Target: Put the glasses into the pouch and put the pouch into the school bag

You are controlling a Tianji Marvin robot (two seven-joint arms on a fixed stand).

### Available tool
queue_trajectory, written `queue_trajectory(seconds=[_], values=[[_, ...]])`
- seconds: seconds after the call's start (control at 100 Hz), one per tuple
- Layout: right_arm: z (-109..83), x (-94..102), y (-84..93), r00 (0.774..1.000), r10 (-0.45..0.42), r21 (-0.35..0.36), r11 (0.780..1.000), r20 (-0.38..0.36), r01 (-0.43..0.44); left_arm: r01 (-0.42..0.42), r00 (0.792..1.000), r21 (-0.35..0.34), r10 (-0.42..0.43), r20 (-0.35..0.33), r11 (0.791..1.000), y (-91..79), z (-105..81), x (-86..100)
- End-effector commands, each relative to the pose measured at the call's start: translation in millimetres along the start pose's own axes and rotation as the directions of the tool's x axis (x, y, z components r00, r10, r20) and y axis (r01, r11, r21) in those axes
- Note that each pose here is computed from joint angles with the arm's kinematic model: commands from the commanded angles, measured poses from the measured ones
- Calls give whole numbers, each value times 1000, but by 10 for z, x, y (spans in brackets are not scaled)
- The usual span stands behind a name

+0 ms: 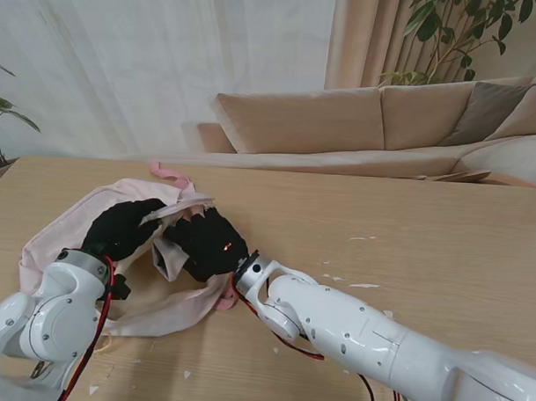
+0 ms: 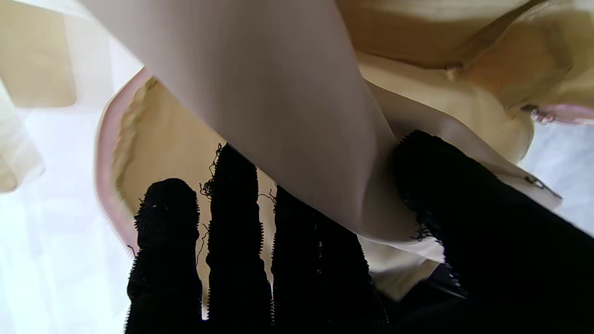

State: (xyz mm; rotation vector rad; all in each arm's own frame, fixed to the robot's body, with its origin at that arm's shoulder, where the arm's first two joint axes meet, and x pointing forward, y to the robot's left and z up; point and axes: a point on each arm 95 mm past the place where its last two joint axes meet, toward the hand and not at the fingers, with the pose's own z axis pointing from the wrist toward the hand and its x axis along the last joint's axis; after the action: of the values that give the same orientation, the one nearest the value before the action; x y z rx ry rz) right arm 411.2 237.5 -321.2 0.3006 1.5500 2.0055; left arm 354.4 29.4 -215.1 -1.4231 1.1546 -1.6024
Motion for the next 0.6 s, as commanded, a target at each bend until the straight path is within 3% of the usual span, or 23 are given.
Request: queue_trajectory(seconds=[0.0,0.59], values=[[92,83,-18,1000,20,6,1000,-24,-19,12,999,-7,-12,-32,1000,-54,-11,82],[471,196,-399,987,93,90,993,-132,-81,23,987,-110,-40,-159,994,-60,-69,214]])
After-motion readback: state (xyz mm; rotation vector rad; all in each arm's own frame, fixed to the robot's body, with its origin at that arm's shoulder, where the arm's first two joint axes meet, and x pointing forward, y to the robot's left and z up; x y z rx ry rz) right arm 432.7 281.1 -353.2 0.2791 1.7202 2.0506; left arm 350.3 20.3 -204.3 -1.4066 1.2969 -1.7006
